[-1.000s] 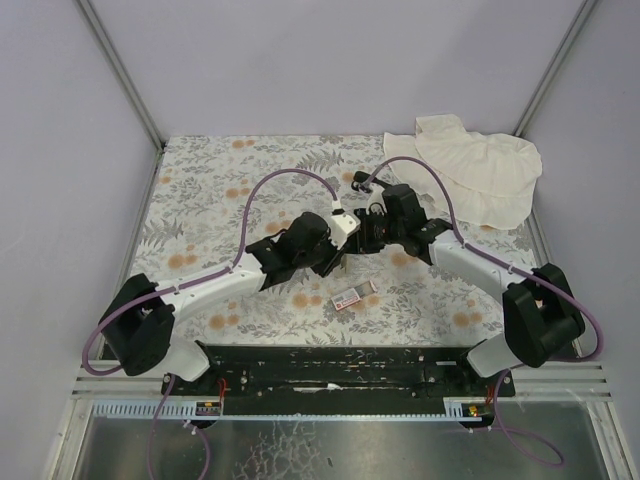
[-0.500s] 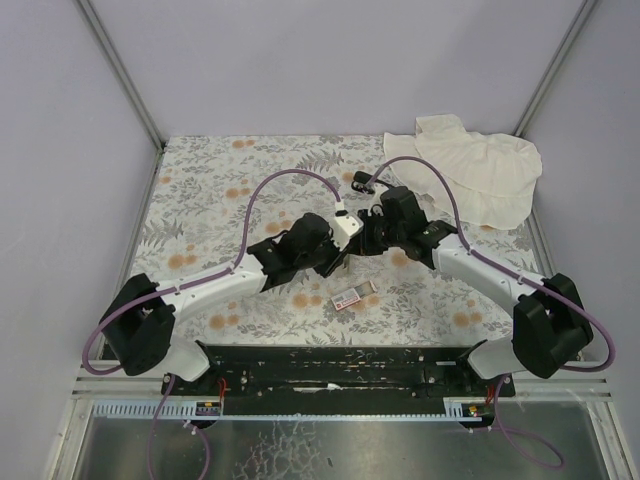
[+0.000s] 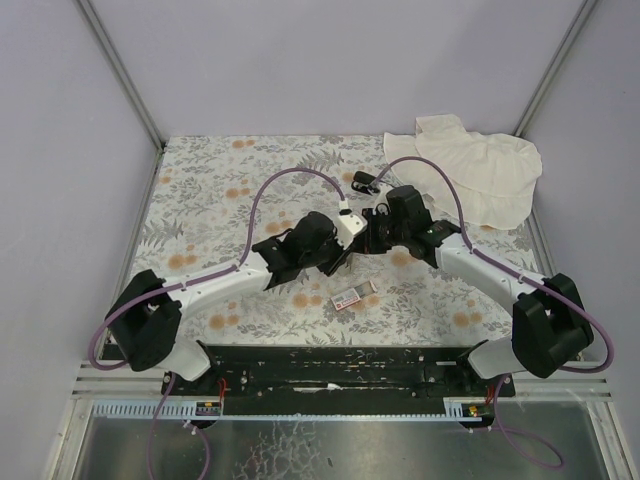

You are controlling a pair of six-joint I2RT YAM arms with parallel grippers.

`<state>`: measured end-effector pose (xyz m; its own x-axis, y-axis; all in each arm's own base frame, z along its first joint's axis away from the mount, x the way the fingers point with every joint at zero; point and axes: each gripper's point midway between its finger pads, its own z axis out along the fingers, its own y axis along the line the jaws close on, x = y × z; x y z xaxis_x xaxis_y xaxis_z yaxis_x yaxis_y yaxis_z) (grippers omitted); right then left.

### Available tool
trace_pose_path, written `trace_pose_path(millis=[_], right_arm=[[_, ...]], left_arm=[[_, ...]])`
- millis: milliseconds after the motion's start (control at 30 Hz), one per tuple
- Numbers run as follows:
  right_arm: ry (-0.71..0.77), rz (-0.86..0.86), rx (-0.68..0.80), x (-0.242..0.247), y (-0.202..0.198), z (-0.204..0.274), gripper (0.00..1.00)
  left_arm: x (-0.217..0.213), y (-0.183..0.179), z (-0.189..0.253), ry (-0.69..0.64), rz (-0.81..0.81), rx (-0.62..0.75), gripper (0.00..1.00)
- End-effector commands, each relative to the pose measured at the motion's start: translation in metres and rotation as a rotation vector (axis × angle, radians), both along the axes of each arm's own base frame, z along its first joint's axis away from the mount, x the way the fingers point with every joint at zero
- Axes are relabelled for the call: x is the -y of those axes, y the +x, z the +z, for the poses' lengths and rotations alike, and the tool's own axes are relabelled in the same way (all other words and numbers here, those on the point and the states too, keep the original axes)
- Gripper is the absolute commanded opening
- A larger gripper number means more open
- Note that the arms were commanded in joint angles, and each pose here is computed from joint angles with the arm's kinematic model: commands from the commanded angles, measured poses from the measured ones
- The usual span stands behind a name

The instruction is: Load the staples into the stapler

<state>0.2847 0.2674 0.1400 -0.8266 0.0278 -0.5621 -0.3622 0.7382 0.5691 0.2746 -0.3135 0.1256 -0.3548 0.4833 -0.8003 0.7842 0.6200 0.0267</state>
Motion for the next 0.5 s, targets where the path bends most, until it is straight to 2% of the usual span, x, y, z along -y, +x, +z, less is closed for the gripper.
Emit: trace_pose_path(millis=[0, 300, 467], right_arm=[[-0.101, -0.173, 0.061, 0.0361, 0.0355, -0.0107, 0.0], [-0.081, -0.163, 0.053, 0.0322, 0.035, -0.0093, 0.0], [-0.07, -0.154, 0.047, 0.0299, 0.034, -0.0098, 0.0]], left_arm=[[-0.0086, 0.0037, 0.003, 0.035, 0.041, 0.004, 0.33], [-0.0116, 0.002, -0.0002, 0.049, 0.034, 0.006, 0.53], [-0.0049, 0.0028, 0.0051, 0.009, 0.035, 0.003, 0.55]])
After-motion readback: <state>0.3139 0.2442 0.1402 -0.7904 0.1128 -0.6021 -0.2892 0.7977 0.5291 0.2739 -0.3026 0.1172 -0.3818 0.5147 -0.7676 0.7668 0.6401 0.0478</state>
